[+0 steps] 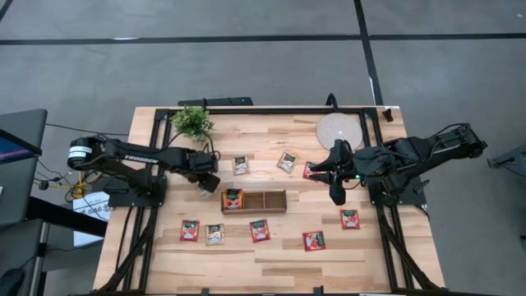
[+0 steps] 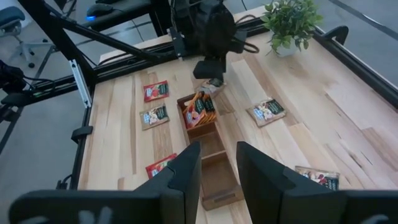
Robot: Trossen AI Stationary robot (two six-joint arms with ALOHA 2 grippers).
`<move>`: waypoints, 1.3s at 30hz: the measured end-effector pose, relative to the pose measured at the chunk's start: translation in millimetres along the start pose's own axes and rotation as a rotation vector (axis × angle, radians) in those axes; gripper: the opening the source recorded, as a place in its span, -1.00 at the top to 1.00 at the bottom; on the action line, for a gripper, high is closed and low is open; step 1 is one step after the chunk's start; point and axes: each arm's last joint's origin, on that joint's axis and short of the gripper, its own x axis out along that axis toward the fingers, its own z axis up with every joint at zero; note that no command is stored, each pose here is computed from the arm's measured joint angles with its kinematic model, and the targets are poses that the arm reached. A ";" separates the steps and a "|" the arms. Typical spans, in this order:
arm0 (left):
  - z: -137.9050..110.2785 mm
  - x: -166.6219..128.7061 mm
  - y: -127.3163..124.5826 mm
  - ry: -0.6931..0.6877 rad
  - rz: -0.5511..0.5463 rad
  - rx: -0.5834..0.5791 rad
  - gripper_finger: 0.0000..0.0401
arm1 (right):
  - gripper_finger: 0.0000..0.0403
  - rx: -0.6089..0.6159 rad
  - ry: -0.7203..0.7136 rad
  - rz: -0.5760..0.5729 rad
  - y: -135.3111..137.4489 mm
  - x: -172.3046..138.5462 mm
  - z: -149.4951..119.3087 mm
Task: Pick & Place Tea
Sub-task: Put the brown tea bag into the middle section of the wooden organizer
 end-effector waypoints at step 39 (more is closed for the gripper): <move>7.9 15.1 -17.3 0.155 0.041 0.224 0.24 | 0.52 -0.006 0.014 0.051 1.7 -0.1 0.0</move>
